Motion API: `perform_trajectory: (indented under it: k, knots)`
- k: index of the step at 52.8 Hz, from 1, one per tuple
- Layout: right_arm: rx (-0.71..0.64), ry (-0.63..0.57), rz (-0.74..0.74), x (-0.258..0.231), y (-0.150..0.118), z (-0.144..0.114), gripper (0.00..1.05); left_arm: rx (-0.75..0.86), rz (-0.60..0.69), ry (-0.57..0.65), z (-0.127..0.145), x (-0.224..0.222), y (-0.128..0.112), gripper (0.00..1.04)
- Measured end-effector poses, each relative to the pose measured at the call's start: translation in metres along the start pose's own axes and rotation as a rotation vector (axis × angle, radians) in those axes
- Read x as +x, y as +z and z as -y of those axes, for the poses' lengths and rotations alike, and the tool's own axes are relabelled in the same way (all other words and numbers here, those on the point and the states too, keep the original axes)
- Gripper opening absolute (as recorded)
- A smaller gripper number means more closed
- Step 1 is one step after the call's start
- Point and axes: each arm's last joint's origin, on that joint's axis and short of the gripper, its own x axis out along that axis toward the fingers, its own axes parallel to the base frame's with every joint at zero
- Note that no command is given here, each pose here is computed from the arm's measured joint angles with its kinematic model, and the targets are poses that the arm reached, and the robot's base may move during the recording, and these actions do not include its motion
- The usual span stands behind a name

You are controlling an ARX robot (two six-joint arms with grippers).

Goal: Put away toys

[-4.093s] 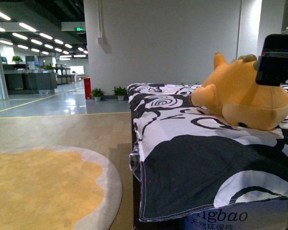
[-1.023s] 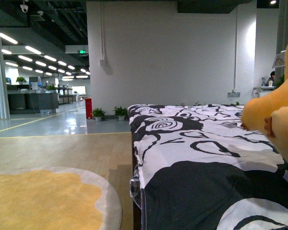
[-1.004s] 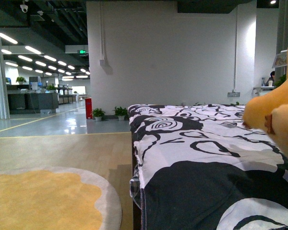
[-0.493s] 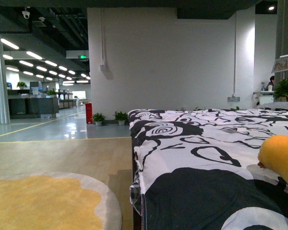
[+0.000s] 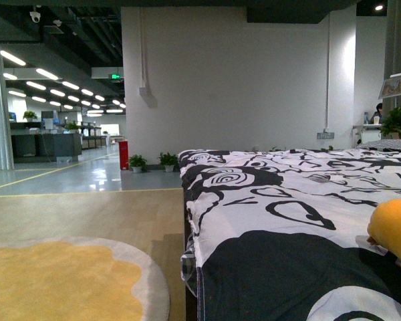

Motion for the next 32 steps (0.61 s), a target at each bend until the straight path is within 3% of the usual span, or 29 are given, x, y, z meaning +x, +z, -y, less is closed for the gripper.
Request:
perform_trajectory:
  k: [32]
  knots:
    - [-0.001, -0.001, 0.003, -0.017, -0.017, 0.000, 0.07, 0.000, 0.000, 0.000, 0.000, 0.000, 0.000, 0.98]
